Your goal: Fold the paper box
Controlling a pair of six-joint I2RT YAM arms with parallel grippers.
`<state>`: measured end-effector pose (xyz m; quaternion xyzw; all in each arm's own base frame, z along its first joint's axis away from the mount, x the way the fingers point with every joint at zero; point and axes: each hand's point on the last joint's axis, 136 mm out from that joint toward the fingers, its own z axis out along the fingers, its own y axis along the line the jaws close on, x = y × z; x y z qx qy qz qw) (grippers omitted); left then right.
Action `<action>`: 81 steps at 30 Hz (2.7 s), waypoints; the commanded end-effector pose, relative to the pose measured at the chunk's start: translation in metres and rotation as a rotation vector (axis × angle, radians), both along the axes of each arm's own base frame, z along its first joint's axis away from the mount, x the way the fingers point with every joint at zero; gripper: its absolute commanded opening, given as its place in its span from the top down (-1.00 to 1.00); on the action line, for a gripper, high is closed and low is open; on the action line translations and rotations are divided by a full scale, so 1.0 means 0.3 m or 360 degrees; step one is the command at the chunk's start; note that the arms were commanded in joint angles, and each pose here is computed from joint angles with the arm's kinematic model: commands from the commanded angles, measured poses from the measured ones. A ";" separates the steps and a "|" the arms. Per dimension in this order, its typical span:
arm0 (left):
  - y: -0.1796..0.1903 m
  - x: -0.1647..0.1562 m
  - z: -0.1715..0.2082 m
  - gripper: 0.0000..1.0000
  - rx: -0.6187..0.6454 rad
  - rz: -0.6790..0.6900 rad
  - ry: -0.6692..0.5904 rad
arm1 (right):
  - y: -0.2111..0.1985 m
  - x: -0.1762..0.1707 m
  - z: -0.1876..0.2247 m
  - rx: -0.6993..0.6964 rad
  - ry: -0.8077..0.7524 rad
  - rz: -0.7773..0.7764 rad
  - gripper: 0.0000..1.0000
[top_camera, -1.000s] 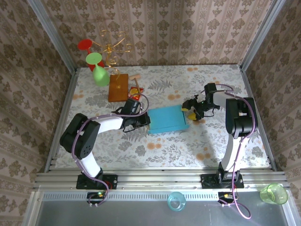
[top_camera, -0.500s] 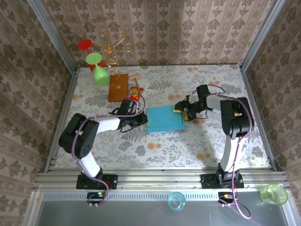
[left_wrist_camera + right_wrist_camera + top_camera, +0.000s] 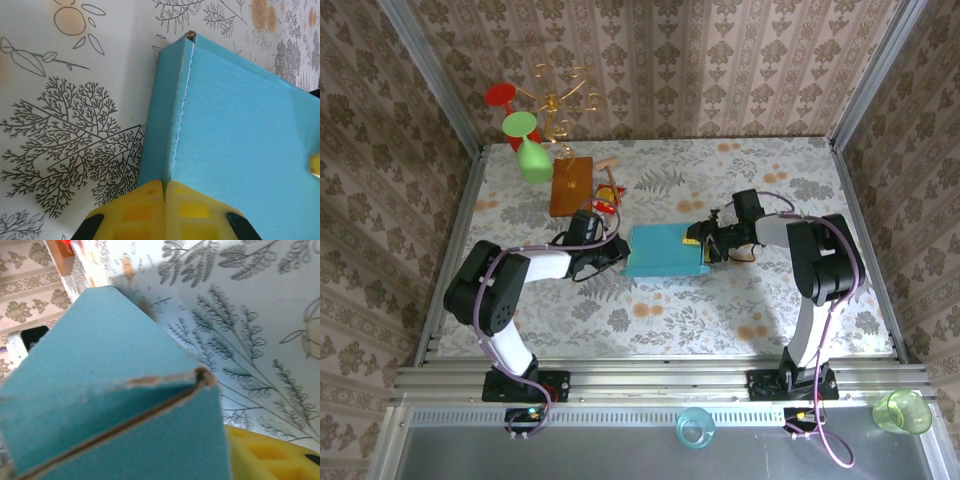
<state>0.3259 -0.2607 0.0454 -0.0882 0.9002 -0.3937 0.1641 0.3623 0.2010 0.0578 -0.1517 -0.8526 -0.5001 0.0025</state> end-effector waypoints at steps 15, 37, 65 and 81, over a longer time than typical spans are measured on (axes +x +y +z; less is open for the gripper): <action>0.043 0.043 0.175 0.30 -0.0075 0.0184 -0.0061 | 0.015 0.055 0.125 0.0151 0.0087 -0.0200 0.30; 0.132 -0.021 0.126 -0.08 -0.0494 0.1136 0.1022 | -0.015 0.017 0.206 0.0379 0.0857 -0.0314 0.38; -0.057 0.021 0.133 0.26 -0.0937 0.1199 0.1322 | -0.011 0.043 0.125 0.0415 0.1023 -0.0345 0.35; 0.121 -0.129 0.166 0.71 -0.0519 0.1496 0.1506 | -0.197 0.056 0.284 0.0045 0.0626 -0.0548 -0.47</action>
